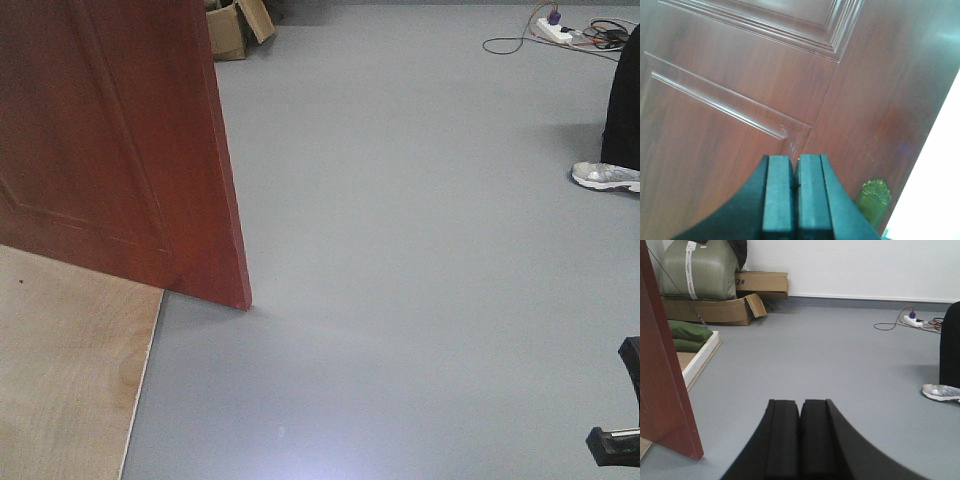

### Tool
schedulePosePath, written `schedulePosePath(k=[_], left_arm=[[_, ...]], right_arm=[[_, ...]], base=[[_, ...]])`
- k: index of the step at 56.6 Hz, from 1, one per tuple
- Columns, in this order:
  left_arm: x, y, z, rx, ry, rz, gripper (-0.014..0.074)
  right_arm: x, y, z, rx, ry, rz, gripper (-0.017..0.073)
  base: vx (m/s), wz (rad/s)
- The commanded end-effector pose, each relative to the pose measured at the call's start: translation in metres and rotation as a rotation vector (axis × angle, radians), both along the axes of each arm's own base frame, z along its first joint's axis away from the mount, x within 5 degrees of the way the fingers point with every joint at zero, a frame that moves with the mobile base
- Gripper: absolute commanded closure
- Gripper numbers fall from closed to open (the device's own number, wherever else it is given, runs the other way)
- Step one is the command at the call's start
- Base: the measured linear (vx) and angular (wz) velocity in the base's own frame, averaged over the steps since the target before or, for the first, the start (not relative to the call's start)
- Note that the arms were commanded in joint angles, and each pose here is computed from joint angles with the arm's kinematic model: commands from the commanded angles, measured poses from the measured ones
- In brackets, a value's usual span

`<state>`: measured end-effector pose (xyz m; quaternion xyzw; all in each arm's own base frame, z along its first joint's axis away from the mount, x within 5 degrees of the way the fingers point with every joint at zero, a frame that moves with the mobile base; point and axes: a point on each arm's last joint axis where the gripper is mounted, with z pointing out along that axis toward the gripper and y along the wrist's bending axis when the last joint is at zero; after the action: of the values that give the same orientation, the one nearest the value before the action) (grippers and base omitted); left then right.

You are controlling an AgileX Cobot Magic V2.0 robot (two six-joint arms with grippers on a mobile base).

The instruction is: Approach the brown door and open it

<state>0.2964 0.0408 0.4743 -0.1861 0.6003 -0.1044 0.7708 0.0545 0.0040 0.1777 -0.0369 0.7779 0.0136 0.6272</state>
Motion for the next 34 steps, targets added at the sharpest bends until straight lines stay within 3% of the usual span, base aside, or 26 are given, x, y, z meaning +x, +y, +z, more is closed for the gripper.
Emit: schedulePosePath(k=[1,34], left_arm=[[-0.0137,-0.0007,0.024,0.016,-0.122,0.022,0.06],[-0.0137,-0.0007,0.024,0.016,-0.122,0.022,0.06]], right_arm=[[0.0007,-0.0001,0.0067,-0.006,-0.09,0.001,0.0559],[0.0007,-0.0001,0.0067,-0.006,-0.09,0.001,0.0559]], base=[[0.01,-0.01],[0.08,-0.05]])
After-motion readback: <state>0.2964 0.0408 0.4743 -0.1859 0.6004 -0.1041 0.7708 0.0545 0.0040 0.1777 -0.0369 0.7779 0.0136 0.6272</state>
